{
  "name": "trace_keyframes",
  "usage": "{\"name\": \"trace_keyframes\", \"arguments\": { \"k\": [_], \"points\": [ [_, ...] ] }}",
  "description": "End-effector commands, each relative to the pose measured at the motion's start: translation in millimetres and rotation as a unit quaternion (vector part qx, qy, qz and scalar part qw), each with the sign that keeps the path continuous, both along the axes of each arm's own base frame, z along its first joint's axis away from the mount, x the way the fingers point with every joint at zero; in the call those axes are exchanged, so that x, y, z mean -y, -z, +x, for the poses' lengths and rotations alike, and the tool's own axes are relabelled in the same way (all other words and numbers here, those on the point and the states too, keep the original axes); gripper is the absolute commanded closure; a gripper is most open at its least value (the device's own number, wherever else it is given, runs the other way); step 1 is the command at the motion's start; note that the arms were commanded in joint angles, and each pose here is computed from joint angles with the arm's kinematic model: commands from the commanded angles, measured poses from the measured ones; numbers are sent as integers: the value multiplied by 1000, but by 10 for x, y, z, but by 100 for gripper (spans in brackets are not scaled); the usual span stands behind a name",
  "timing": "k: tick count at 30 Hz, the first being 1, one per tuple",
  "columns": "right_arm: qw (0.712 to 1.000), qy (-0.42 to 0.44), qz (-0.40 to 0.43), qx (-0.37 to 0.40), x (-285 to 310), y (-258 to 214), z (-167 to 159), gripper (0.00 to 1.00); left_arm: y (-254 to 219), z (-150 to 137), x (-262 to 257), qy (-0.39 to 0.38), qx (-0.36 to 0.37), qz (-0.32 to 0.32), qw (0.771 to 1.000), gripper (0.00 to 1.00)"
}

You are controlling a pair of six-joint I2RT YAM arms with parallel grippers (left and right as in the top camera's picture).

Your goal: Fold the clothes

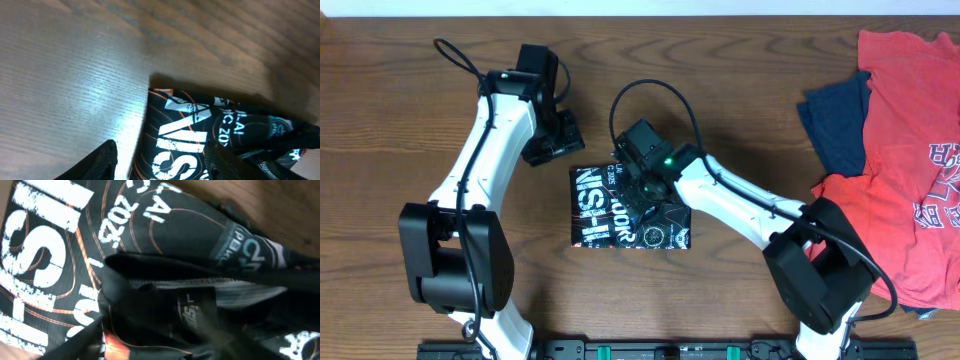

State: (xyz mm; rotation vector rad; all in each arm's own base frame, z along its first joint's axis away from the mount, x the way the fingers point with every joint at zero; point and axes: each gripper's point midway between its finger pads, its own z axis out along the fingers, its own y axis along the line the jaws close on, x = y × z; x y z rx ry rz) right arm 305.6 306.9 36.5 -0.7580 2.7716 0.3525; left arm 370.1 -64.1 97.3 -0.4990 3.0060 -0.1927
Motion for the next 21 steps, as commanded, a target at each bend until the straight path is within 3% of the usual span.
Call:
{"name": "trace_keyframes", "arguments": {
  "k": [1, 2, 7, 14, 19, 21],
  "points": [
    [1000, 25, -18, 5, 58, 4, 15, 82, 65, -20, -26, -3, -10, 5, 1000, 42],
    [999, 28, -24, -1, 90, 13, -9, 99, 65, -23, -27, -3, -11, 5, 1000, 42],
    [989, 125, -79, -28, 503, -30, -64, 99, 67, -42, -29, -3, -15, 6, 1000, 42],
    [945, 249, -205, -46, 1276, -81, -208, 98, 68, -58, -29, -3, -18, 6, 1000, 42],
    [933, 273, -230, -43, 1443, -80, -217, 85, 68, -58, -29, -3, -18, 6, 1000, 42],
    [932, 273, -235, -49, 1472, -79, -247, 73, 68, -58, -29, -3, -18, 6, 1000, 41]
  ]
}}
